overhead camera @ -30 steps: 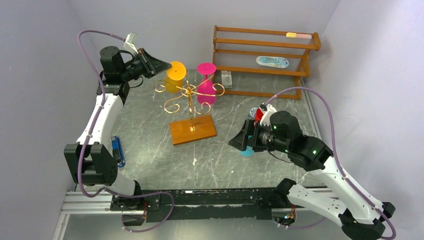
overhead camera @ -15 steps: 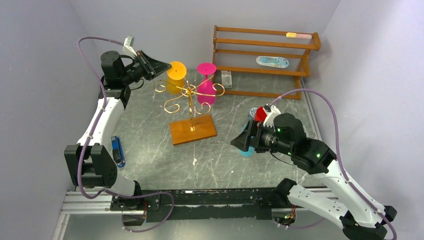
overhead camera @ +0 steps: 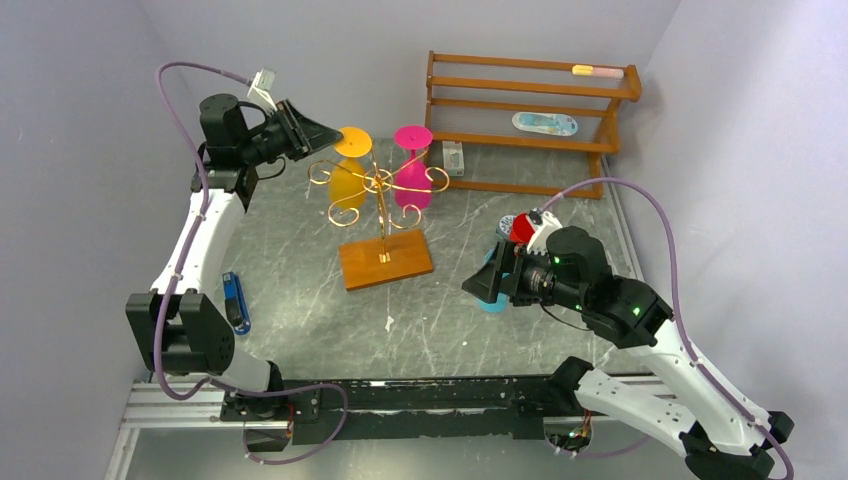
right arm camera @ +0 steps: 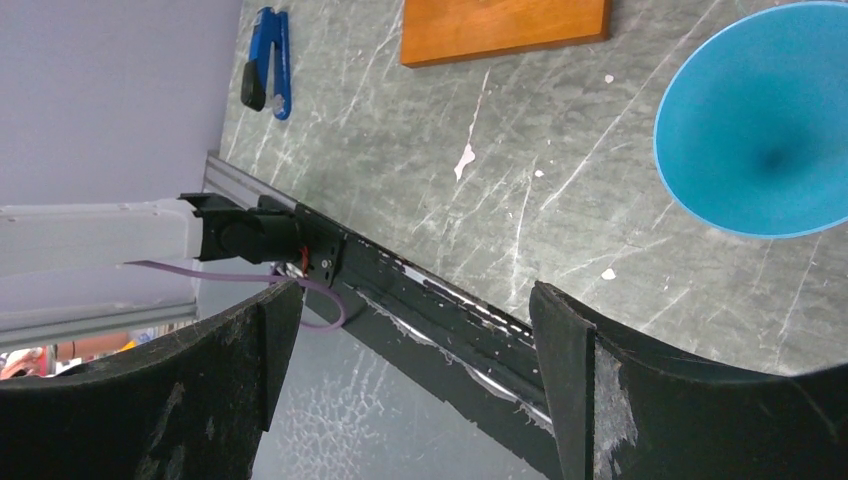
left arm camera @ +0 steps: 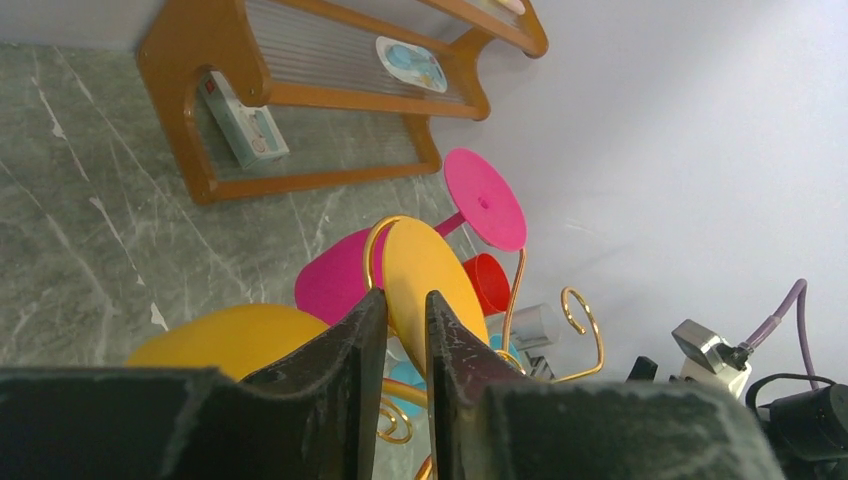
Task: Take the wine glass off the wine glass rack
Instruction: Pick up the wine glass from the wine rack.
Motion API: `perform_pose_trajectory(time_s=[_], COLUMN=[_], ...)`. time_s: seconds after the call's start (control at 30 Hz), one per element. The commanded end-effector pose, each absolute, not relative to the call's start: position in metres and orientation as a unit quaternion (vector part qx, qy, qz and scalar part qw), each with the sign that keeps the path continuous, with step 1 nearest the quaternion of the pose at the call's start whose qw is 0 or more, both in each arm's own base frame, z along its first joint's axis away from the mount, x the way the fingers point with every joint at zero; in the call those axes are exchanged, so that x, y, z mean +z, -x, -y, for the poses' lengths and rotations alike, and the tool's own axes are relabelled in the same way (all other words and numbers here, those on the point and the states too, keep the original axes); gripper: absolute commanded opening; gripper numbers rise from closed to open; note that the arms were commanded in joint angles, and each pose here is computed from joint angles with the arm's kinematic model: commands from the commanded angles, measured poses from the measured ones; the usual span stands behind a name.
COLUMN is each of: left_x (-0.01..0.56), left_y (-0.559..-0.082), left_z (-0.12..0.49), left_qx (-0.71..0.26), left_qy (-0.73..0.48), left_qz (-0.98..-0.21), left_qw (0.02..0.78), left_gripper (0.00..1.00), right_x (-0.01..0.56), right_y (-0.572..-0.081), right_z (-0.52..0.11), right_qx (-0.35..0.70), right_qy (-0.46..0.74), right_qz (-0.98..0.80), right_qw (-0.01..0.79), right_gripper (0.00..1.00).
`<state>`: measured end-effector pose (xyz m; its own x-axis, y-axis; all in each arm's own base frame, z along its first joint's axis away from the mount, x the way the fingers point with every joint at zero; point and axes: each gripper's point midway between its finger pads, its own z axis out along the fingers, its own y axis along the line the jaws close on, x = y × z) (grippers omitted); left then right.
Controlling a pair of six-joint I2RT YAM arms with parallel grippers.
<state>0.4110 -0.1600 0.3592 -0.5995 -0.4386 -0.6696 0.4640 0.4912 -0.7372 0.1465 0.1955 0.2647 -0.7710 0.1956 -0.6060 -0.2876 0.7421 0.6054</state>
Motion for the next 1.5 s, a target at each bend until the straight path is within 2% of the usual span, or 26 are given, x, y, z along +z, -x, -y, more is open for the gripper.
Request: perform_pose_trajectory(time_s=[0.0, 0.17, 0.27, 0.37, 0.5, 0.57, 0.63, 0.7, 1.07, 1.33, 1.47], left_x=[0.357, 0.348, 0.349, 0.353, 0.351, 0.353, 0.355, 0.358, 0.394, 0.421, 0.421], left_y=[-0.406, -0.408, -0.408, -0.405, -0.406, -0.406, -0.406, -0.407, -0.397, -0.391, -0.394], left_z=[0.166, 0.161, 0.164, 0.168, 0.169, 0.171, 0.17, 0.17, 0.177, 0.178, 0.176], left_qx=[-0.506, -0.48, -0.487, -0.495, -0.492, -0.496, -0.497, -0.497, -0.556, -0.625, -0.627], left_qy=[-0.037, -0.041, -0.047, -0.059, -0.067, -0.068, -0.063, -0.059, -0.056, -0.001, 0.021], left_qz=[-0.745, -0.762, -0.759, -0.753, -0.756, -0.754, -0.752, -0.75, -0.7, -0.641, -0.638], left_qw=[0.434, 0.433, 0.429, 0.43, 0.426, 0.425, 0.429, 0.433, 0.444, 0.445, 0.446], left_gripper=[0.27, 0.33, 0.32, 0.26, 0.26, 0.2, 0.1, 0.05, 0.05, 0.05, 0.05], right_x=[0.261, 0.259, 0.259, 0.259, 0.257, 0.257, 0.257, 0.258, 0.257, 0.258, 0.259], right_y=[-0.146, -0.146, -0.146, -0.146, -0.145, -0.146, -0.146, -0.146, -0.146, -0.145, -0.144], right_z=[-0.193, -0.194, -0.196, -0.197, -0.198, -0.198, -0.198, -0.199, -0.195, -0.194, -0.192], right_qx=[0.352, 0.351, 0.352, 0.353, 0.354, 0.354, 0.354, 0.355, 0.35, 0.351, 0.352], right_qy=[0.019, 0.021, 0.021, 0.022, 0.022, 0.021, 0.02, 0.02, 0.015, 0.013, 0.011], right_qz=[-0.875, -0.877, -0.878, -0.878, -0.879, -0.879, -0.879, -0.879, -0.88, -0.879, -0.878], right_qw=[0.332, 0.326, 0.325, 0.322, 0.318, 0.318, 0.318, 0.318, 0.321, 0.322, 0.324], right_gripper=[0.89, 0.89, 0.89, 0.89, 0.89, 0.89, 0.89, 0.89, 0.89, 0.89, 0.89])
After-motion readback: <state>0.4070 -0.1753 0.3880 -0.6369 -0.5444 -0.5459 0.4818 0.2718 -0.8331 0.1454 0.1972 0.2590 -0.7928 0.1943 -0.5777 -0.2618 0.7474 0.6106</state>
